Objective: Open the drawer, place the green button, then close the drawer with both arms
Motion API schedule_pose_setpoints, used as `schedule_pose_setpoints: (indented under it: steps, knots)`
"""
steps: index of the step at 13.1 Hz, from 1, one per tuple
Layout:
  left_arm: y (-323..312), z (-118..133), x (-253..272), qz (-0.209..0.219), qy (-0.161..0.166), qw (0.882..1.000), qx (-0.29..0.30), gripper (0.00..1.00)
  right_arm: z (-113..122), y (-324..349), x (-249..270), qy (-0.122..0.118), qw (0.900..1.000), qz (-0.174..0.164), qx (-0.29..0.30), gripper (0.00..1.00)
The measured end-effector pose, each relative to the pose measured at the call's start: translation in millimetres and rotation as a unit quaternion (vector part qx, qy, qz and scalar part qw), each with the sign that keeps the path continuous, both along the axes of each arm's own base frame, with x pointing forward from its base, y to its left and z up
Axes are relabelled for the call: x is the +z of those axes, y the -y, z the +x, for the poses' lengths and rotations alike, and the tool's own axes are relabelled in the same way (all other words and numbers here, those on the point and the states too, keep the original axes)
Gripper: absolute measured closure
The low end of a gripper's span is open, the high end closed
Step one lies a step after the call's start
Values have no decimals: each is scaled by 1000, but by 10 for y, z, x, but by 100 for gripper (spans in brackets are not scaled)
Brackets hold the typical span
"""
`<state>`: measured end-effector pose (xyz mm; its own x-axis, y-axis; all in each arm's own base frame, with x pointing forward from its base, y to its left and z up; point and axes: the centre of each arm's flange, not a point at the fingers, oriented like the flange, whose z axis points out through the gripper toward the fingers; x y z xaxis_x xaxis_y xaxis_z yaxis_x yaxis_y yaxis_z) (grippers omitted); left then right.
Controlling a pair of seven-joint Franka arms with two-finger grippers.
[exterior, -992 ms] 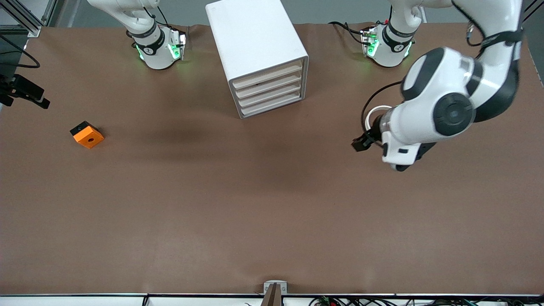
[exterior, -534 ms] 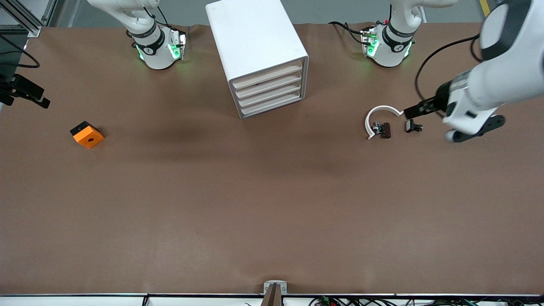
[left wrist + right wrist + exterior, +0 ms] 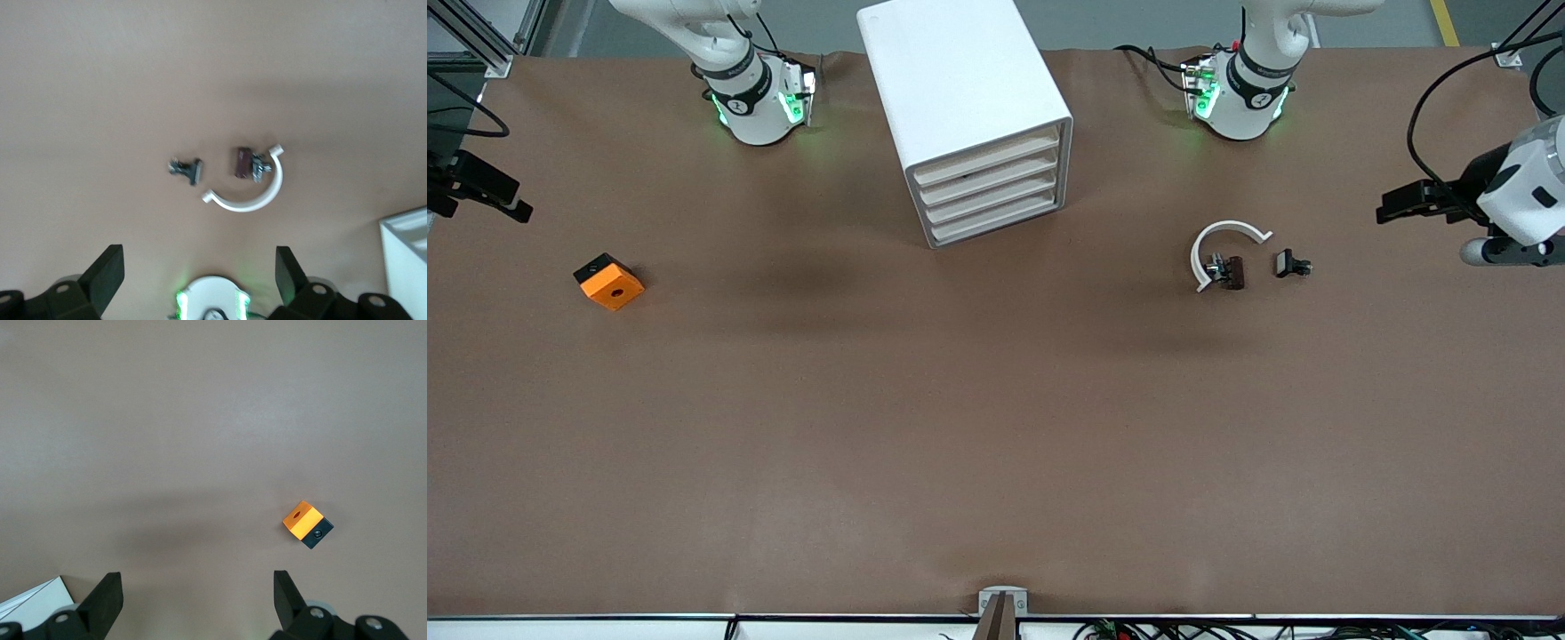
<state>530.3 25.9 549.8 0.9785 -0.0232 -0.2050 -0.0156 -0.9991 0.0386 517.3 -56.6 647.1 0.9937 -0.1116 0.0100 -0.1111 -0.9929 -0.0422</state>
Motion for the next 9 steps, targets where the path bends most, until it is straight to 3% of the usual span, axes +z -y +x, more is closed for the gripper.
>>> schedule_pose_setpoints:
  steps: [5, 9]
  knots:
    - [199, 110, -23, 4, 44, 998, -42, 0, -3, -33, 35, 4, 1000, -1, 3, 0]
    - [414, 179, 353, 9, 85, 996, -39, 0, -2, -40, 41, 4, 1000, -1, 4, 0]
